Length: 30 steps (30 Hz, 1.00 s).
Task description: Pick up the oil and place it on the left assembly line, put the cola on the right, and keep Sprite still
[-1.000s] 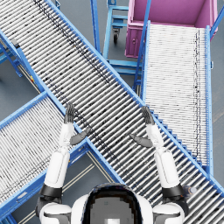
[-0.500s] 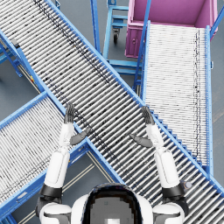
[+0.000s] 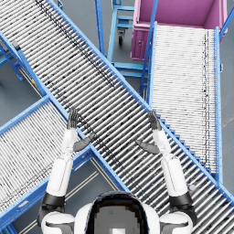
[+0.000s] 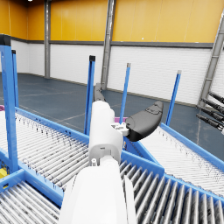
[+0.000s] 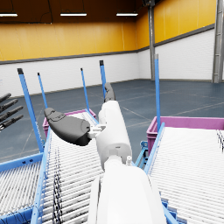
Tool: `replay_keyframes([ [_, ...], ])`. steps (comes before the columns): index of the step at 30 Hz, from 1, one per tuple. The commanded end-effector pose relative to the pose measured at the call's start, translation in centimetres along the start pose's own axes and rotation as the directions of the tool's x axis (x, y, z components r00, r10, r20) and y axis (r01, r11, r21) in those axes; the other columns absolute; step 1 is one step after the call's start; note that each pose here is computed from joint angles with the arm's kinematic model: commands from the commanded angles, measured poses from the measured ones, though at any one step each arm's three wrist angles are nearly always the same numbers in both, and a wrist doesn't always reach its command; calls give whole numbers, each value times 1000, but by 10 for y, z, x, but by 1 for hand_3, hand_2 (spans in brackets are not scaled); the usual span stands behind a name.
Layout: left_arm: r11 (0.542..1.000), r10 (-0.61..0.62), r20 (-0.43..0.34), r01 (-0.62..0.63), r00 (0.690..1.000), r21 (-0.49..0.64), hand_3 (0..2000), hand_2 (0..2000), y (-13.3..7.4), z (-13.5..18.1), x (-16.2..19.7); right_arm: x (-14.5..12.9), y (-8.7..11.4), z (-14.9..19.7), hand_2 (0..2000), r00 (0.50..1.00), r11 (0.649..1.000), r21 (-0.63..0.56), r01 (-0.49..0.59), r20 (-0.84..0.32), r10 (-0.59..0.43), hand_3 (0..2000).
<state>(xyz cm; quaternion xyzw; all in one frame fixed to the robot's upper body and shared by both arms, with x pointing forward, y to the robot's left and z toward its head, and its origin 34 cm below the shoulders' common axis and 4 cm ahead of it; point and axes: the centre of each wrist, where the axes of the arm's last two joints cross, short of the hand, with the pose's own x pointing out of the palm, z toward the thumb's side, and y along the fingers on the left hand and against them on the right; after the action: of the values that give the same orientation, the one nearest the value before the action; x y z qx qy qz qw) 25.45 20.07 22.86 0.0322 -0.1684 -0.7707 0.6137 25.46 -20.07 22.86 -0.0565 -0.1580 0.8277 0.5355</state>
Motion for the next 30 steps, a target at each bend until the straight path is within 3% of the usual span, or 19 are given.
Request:
replay_keyframes([
  [1, 1000, 0, 0, 0, 1000, 0, 0, 0, 0, 0, 0, 0, 0, 0, 0, 1000, 1000, 0, 0, 0, 0, 0],
  [30, 1000, 0, 0, 0, 1000, 0, 0, 0, 0, 0, 0, 0, 0, 0, 0, 1000, 1000, 0, 0, 0, 0, 0],
])
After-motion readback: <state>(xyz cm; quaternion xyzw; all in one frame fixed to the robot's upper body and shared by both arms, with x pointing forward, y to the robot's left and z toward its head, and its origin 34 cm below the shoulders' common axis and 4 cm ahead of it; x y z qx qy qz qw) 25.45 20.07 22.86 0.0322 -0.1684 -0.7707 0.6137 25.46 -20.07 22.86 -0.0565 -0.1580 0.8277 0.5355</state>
